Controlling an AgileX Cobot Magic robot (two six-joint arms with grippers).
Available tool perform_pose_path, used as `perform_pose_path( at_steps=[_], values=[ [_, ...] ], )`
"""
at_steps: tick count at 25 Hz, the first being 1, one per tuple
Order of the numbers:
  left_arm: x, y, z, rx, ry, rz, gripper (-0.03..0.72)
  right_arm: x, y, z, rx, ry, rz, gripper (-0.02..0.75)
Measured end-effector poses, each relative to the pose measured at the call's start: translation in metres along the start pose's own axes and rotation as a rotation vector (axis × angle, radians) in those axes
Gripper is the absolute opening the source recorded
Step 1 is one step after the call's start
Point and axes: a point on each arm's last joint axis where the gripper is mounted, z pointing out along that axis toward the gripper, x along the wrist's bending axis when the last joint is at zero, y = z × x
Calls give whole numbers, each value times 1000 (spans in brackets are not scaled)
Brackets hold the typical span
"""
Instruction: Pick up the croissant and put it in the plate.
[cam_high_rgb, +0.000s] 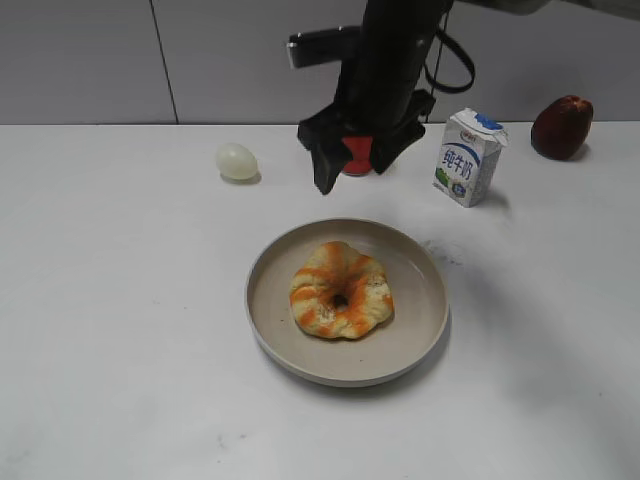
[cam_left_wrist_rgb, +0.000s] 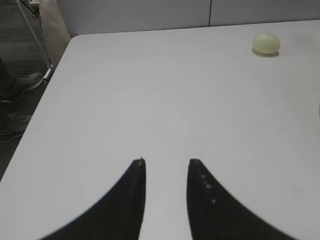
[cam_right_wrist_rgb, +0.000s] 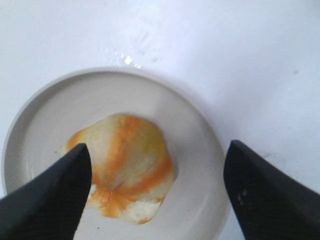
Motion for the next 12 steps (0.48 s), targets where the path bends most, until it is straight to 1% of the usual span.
perform_pose_path(
  at_steps=[2,4,8,10,12],
  values=[
    [0,0,0,0,0,0,228,-14,6,-13,-43,-11,26,618],
    [0,0,0,0,0,0,228,-34,5,-21,-58,-24,66,613],
    [0,0,0,0,0,0,228,-93,-4,-43,-88,-61,203,601],
    [0,0,0,0,0,0,228,-124,-16,-56,-98,-82,279,599],
    [0,0,0,0,0,0,228,-149,-32,-71,-104,-106,343,596]
  ],
)
